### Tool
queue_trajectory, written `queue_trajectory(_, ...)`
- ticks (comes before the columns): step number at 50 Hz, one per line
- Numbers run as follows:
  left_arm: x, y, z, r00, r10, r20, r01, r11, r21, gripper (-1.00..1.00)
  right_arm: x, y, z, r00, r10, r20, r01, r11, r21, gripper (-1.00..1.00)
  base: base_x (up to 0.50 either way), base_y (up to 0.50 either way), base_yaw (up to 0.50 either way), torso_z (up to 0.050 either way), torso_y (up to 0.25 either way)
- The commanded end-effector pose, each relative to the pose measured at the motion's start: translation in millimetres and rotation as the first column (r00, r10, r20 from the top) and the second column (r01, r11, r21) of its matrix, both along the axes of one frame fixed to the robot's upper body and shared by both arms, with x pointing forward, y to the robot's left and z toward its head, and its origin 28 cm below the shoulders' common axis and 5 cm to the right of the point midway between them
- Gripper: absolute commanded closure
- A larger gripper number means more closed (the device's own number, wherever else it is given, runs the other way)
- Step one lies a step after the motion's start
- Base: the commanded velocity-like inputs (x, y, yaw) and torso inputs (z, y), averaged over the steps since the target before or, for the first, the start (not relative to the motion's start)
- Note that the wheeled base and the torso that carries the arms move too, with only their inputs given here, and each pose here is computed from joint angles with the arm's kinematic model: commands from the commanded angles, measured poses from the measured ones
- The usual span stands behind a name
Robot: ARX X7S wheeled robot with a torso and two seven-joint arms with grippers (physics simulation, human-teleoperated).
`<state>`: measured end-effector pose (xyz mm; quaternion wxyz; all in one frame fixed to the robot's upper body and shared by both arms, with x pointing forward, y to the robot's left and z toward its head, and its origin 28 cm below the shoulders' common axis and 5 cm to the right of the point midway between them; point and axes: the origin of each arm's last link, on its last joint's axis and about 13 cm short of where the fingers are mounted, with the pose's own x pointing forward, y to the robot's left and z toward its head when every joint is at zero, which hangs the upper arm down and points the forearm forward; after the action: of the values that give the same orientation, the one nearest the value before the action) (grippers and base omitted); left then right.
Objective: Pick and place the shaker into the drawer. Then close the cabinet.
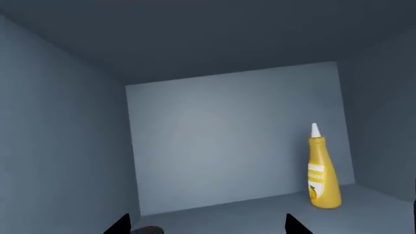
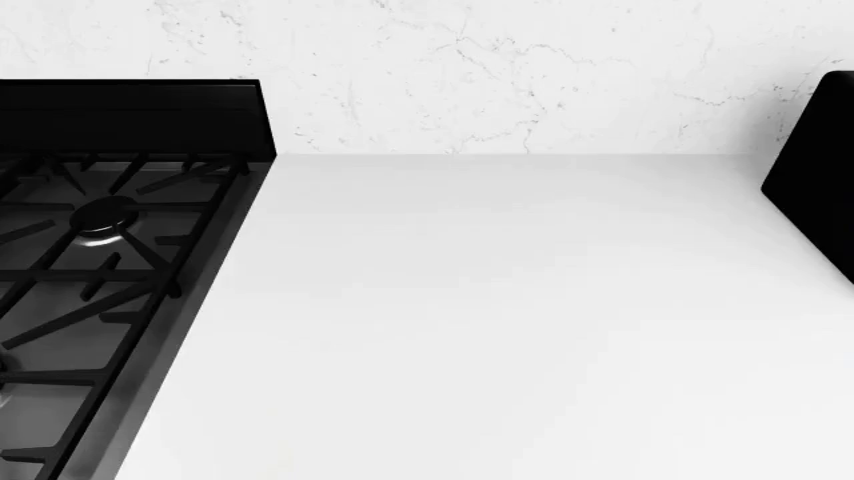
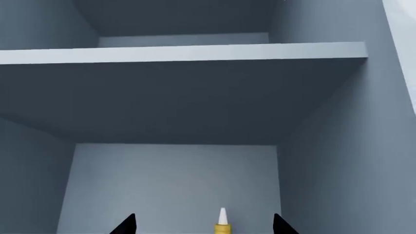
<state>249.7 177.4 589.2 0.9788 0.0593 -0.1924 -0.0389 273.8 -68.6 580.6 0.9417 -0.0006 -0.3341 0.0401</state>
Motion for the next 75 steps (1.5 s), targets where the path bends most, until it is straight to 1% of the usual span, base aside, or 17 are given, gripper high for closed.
queue_trajectory(1,-3,2.9,0,1.0,0.029,-0.005,-0.029,0.999,-0.021,-1.0,-3,-1.6,2,1.0,0.002,0.005,-0.002,1.0,-0.001,-1.0,0.0,0.0,0.0,0.0,0.0)
queue_trajectory(12,-3,8.7,0,0.997,0.074,-0.009,-0.074,0.997,-0.034,-1.0,-3,-1.4,0,1.0,0.002,0.003,-0.002,1.0,-0.003,-1.0,0.0,0.0,0.0,0.0,0.0)
queue_trajectory(32,8,15.9,-4,0.992,0.111,-0.064,-0.115,0.992,-0.059,-1.0,0,-0.9,-4,1.0,0.004,-0.003,-0.004,1.0,-0.004,-1.0,0.0,0.0,0.0,0.0,0.0)
queue_trajectory(40,12,15.7,-6,0.991,0.112,-0.076,-0.118,0.99,-0.08,-1.0,2,-2.1,-6,1.0,0.001,-0.005,-0.001,1.0,-0.004,-1.0,0.0,0.0,0.0,0.0,0.0)
queue_trajectory(57,22,14.2,-11,0.988,0.097,-0.121,-0.108,0.991,-0.083,-1.0,1,-3.3,-5,1.0,-0.002,-0.002,0.002,1.0,-0.007,-1.0,0.0,0.0,0.0,0.0,0.0)
queue_trajectory(75,35,13.4,-17,0.985,0.093,-0.144,-0.106,0.99,-0.089,-1.0,3,-4.8,-6,1.0,-0.007,-0.004,0.007,1.0,-0.011,-1.0,0.0,0.0,0.0,0.0,0.0)
